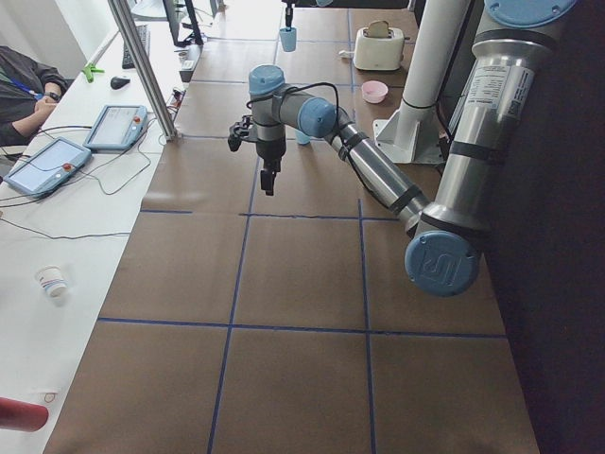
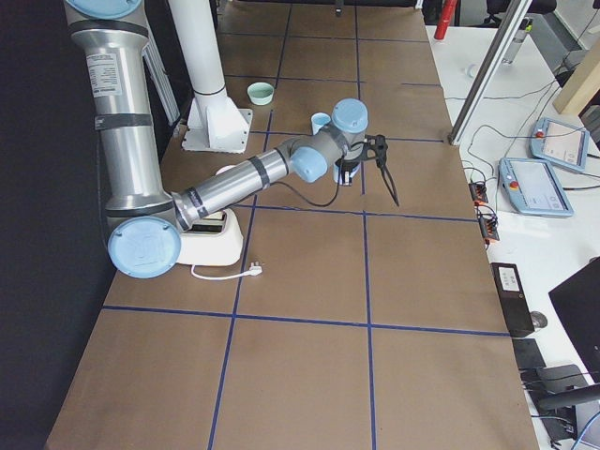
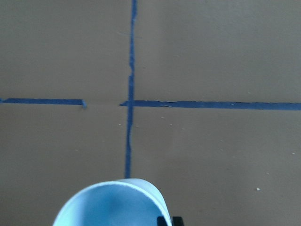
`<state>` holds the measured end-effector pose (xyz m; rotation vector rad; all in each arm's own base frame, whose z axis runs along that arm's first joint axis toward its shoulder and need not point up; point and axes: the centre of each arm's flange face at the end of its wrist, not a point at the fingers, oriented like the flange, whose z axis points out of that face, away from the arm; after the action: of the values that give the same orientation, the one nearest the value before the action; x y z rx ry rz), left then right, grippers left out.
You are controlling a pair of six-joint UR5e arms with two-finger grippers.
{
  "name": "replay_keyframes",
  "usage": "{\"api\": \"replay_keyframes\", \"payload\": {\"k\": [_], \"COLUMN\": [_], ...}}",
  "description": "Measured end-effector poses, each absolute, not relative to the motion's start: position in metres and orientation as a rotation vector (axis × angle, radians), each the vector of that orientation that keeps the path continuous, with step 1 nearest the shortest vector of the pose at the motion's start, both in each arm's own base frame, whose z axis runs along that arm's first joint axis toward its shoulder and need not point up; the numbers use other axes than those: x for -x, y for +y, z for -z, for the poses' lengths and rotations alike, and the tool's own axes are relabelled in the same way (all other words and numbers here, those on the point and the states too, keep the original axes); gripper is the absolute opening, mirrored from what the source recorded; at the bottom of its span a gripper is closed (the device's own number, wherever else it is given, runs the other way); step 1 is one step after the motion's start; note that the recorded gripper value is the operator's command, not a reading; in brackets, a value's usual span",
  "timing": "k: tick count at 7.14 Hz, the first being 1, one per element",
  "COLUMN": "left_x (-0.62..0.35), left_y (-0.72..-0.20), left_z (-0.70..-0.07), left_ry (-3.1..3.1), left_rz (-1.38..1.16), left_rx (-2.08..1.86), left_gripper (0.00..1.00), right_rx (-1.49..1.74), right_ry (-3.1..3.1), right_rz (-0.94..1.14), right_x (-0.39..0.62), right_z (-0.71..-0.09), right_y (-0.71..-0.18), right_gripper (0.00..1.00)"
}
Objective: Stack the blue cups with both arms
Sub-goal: 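Carry the cup with the right gripper over the center cup and lower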
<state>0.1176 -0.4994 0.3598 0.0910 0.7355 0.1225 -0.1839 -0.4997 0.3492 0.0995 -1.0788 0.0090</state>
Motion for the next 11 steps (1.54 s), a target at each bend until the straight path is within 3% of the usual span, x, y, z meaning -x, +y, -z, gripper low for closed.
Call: {"api": "replay_keyframes", "payload": {"k": [2,5,7,11], "left_x": [-0.063,-0.032,-0.029,-0.028], "left_y": [-0.533,-0.547,-0.547,-0.546], "left_z": [-0.414,-0.456,-0.46,-0.464], "left_ry": [0.691,0.673,0.672,0.673], "left_rz": [-0.202,-0.23,-0.228,-0.225], "left_rx": [-0.105,-0.087,-0.084,-0.078], "left_gripper": [1.0,1.0,1.0,1.0], "right_rx": [-0.1,-0.141,-0.152,-0.16], "right_ry": [-1.111,-1.055,-1.005,-0.971], "right_rz": [-0.029,-0.073,-0.085,-0.103], "right_x": [0.284,0.435,0.488,0.506], "right_z": [-0.24,-0.162,-0.132,-0.129], "right_y": [-0.479,-0.402,-0.394,-0.401], "right_gripper": [0.01,0.01,0.01,0.01]}}
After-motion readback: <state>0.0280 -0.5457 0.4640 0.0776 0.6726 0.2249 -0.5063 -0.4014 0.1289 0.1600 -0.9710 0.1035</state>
